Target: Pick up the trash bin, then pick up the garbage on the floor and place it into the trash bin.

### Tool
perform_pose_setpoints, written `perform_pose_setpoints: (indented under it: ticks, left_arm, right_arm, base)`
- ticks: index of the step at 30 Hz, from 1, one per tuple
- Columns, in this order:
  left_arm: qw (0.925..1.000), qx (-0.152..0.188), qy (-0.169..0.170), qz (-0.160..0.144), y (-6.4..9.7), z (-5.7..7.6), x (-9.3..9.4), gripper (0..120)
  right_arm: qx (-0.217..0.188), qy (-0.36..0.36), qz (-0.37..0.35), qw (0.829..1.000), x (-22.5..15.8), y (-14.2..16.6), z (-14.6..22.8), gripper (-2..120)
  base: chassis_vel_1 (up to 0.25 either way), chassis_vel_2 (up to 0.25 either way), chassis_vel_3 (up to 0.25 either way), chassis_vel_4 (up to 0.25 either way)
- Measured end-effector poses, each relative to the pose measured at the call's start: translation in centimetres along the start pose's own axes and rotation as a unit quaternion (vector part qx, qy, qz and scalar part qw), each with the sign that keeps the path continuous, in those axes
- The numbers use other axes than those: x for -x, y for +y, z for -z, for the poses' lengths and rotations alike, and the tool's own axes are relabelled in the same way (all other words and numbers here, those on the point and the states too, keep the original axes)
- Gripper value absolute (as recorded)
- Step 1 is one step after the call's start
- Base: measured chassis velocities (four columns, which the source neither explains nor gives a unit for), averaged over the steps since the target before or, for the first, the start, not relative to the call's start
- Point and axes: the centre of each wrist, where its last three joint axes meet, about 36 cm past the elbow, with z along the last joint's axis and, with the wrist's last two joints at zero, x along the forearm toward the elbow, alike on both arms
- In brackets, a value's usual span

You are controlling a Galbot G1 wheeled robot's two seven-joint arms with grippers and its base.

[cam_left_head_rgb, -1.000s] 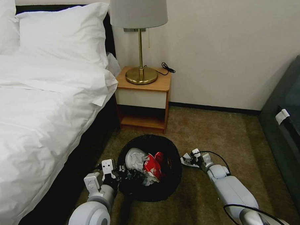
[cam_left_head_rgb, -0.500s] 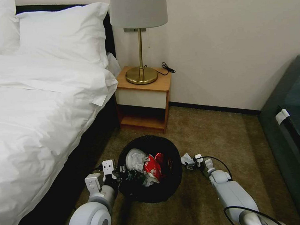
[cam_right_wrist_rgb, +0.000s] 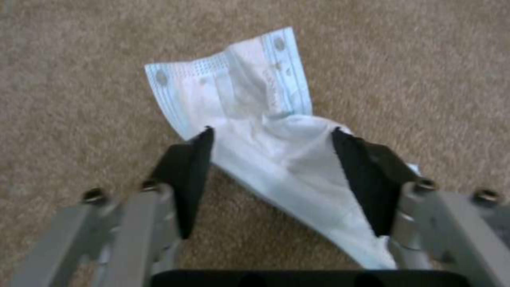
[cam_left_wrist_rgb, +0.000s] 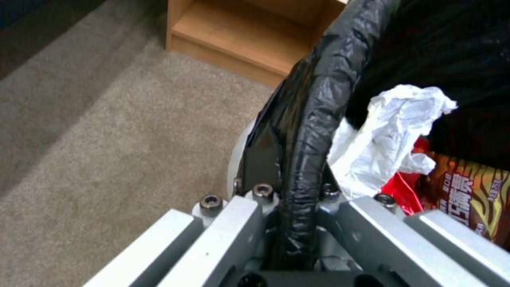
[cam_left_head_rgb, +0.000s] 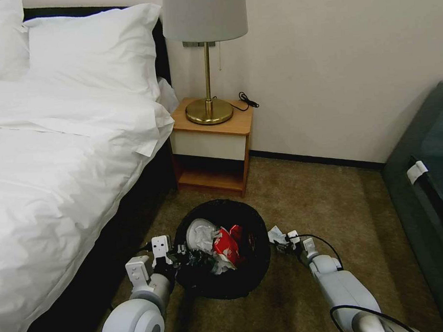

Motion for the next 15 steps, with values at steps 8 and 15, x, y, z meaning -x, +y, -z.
perform_pose_setpoints:
  ticks: [8,15]
  left_arm:
    - [1.0000,0.000,-0.004,-0.001,-0.05,0.18,-0.24,0]
    - [1.0000,0.000,-0.007,-0.003,-0.10,0.31,-0.30,0]
  right_arm:
    - [0.004,0.000,0.000,1.000,-0.04,0.23,-0.53,33]
    - [0.006,-0.002,-0.001,1.000,-0.02,0.32,-0.58,10]
  base:
    - [0.000,0.000,0.000,0.000]
    - [0.000,0.000,0.000,0.000]
